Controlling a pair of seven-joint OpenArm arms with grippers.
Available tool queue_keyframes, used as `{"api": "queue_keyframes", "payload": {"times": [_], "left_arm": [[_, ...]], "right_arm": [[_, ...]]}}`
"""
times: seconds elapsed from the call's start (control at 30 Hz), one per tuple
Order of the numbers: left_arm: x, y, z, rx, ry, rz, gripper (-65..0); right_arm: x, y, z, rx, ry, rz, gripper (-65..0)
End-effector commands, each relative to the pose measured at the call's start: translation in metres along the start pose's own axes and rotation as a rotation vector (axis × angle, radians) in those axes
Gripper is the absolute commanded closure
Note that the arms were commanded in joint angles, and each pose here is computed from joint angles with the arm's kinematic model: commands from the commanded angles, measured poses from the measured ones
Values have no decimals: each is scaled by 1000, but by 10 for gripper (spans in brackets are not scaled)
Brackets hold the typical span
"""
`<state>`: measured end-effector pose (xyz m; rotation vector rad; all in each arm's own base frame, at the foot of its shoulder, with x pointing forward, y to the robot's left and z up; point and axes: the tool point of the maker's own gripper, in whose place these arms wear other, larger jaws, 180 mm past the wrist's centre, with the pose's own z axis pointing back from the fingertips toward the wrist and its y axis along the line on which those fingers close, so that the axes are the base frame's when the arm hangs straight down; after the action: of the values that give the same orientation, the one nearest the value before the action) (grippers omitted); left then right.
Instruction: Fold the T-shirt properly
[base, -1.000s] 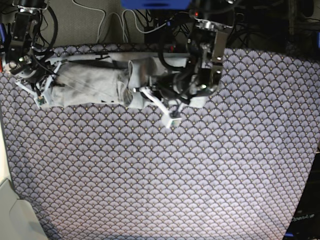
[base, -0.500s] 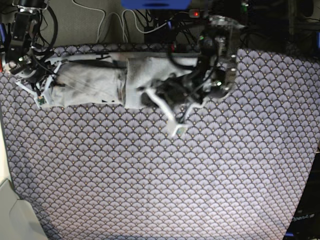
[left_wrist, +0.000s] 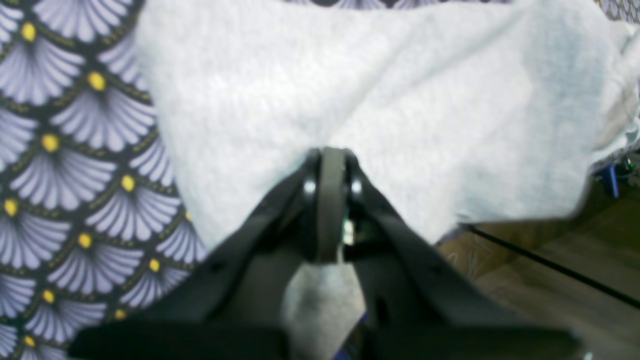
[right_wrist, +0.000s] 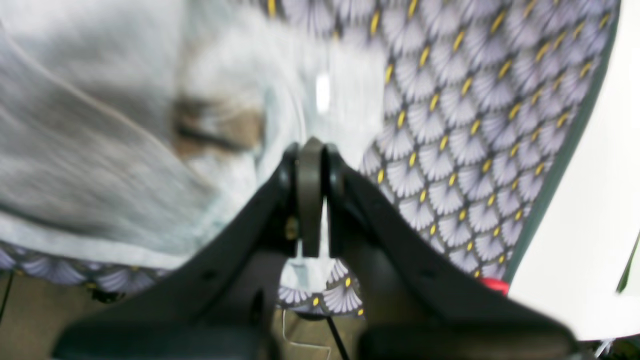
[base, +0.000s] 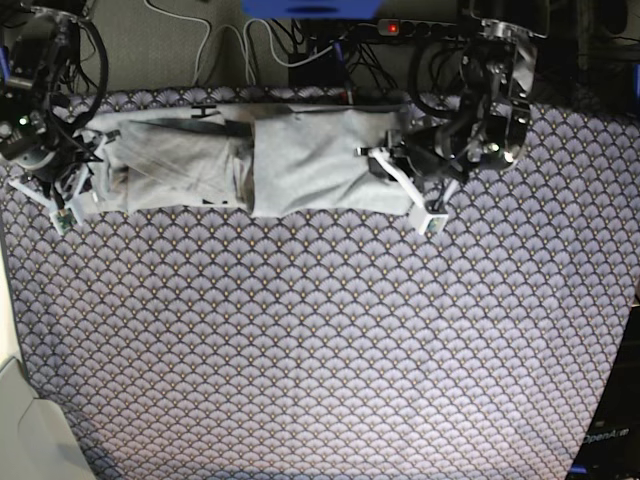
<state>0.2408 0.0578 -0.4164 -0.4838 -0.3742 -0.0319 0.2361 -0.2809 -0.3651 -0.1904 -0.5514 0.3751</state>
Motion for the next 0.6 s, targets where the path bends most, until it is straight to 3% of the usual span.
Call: {"api": "queue_keyframes", "payload": {"times": [0.0, 0.2, 0.3, 0.43, 0.57], "left_arm": [[8, 1, 0, 1, -11, -5, -3], [-3, 25, -16, 41, 61, 38, -3], [-6, 31, -22, 96, 93, -22, -3], [-21, 18, -32, 109, 145, -121, -3], [-29, 7, -36, 89, 170, -158, -3]], "right_arm": [[9, -11, 8, -36, -17, 26, -43], [11, -25, 22, -92, 4, 17, -200], [8, -46, 28, -146, 34, -56, -257], [-4, -77, 42, -224, 86, -172, -296], [-11, -74, 42, -216, 133, -204, -305]]}}
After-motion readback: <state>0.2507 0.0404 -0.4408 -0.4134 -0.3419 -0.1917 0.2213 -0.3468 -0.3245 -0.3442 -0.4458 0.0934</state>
